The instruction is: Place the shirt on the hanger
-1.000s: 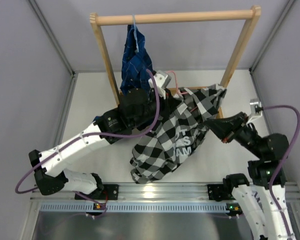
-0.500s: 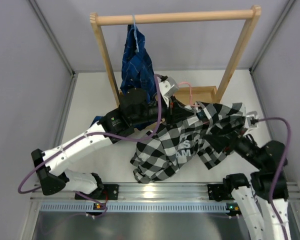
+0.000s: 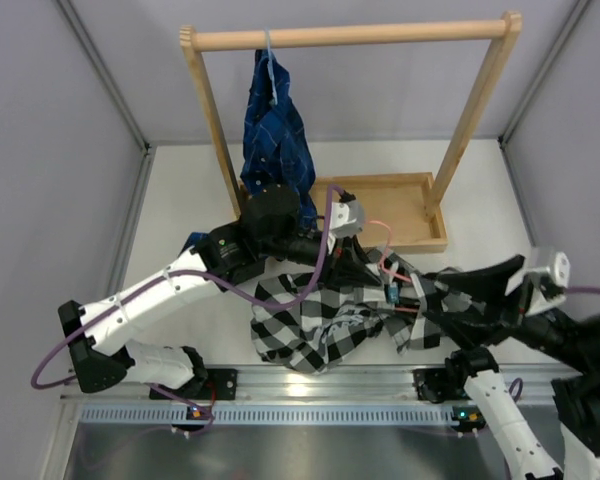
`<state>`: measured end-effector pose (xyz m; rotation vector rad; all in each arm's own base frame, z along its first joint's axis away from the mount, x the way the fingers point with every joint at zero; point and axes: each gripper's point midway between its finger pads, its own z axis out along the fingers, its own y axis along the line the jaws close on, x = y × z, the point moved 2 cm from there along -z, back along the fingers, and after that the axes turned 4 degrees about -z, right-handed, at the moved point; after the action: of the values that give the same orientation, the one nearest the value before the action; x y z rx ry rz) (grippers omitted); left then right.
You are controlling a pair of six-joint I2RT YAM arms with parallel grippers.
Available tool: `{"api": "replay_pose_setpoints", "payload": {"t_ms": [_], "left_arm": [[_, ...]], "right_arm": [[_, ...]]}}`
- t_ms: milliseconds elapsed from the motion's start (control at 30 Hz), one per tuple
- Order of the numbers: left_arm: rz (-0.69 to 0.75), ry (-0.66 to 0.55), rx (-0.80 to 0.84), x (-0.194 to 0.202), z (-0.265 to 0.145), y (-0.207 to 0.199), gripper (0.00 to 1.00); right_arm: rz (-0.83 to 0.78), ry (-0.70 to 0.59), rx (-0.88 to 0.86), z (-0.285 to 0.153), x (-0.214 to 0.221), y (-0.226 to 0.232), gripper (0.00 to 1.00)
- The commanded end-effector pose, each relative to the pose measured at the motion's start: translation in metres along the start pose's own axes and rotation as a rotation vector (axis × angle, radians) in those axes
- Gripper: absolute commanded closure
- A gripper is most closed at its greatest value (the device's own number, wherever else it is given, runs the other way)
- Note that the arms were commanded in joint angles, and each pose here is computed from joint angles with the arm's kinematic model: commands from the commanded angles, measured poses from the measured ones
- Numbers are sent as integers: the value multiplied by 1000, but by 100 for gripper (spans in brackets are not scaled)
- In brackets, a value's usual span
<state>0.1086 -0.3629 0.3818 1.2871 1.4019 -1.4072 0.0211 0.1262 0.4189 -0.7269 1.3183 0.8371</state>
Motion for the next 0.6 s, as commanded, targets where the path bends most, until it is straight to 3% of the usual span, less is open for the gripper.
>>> {"api": "replay_pose_setpoints", "payload": {"t_ms": [0, 300, 500, 567], "left_arm": [[30, 7, 217, -4, 14, -36, 100], [17, 35, 310, -2, 31, -48, 100], [21, 35, 329, -7, 41, -50, 100], [19, 37, 329, -7, 44, -49, 100]], "right_arm": [[68, 15, -193, 33, -3, -8, 35], [111, -63, -330, 60, -6, -20, 38], [146, -68, -358, 63, 2, -21, 46], [143, -68, -363, 62, 3, -20, 53]]}}
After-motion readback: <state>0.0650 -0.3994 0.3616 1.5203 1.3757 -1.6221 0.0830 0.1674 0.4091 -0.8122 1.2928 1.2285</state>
